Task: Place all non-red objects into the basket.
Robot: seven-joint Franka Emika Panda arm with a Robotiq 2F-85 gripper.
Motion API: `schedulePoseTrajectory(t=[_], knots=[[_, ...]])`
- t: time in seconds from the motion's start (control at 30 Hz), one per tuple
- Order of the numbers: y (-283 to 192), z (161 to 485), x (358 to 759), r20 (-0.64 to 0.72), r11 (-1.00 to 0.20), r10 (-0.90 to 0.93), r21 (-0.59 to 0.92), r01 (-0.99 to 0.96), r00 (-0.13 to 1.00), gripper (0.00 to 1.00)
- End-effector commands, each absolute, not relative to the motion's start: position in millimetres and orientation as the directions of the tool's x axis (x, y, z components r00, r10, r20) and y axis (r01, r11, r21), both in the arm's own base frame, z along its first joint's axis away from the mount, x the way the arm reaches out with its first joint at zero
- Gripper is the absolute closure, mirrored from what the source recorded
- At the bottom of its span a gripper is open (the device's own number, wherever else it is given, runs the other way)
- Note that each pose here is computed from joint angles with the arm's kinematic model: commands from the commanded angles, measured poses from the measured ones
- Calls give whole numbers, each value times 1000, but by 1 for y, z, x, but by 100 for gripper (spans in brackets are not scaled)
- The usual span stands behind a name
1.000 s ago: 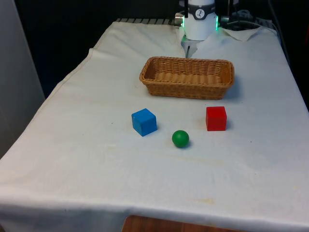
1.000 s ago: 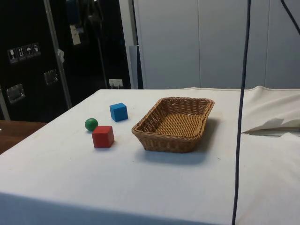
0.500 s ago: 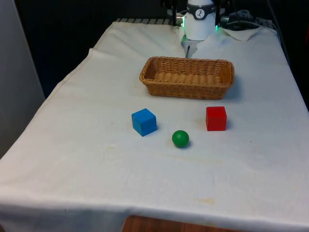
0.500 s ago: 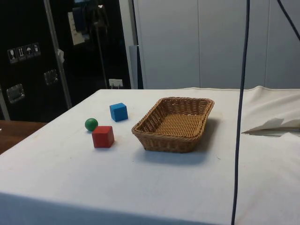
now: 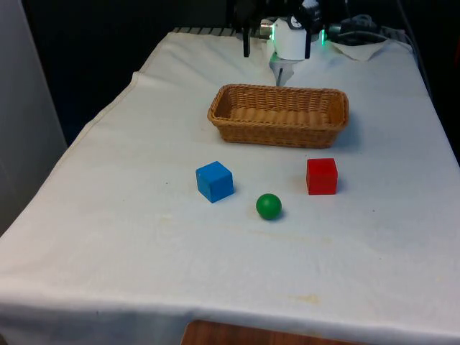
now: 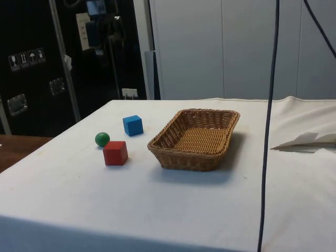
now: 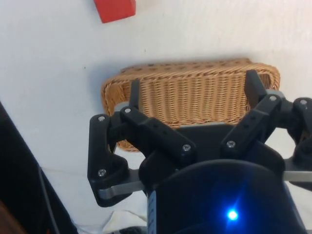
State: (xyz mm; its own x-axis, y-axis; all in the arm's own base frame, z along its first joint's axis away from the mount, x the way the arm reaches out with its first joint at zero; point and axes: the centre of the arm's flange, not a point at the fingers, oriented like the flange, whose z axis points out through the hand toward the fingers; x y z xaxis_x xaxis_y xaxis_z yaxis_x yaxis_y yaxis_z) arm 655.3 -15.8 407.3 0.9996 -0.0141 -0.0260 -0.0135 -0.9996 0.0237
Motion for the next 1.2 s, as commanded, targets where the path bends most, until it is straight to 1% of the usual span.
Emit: schedulePoseTrajectory(t=[0.0, 0.47, 0.77, 1.17], knots=[[-18, 405, 656, -13, -999, -24, 23, -23, 1000, 0], [-34, 378, 657, 13, -997, -72, 26, -72, 997, 0], [-41, 366, 657, 13, -995, -95, 36, -96, 995, 0], [-46, 344, 663, 31, -984, -172, 39, -173, 985, 0]])
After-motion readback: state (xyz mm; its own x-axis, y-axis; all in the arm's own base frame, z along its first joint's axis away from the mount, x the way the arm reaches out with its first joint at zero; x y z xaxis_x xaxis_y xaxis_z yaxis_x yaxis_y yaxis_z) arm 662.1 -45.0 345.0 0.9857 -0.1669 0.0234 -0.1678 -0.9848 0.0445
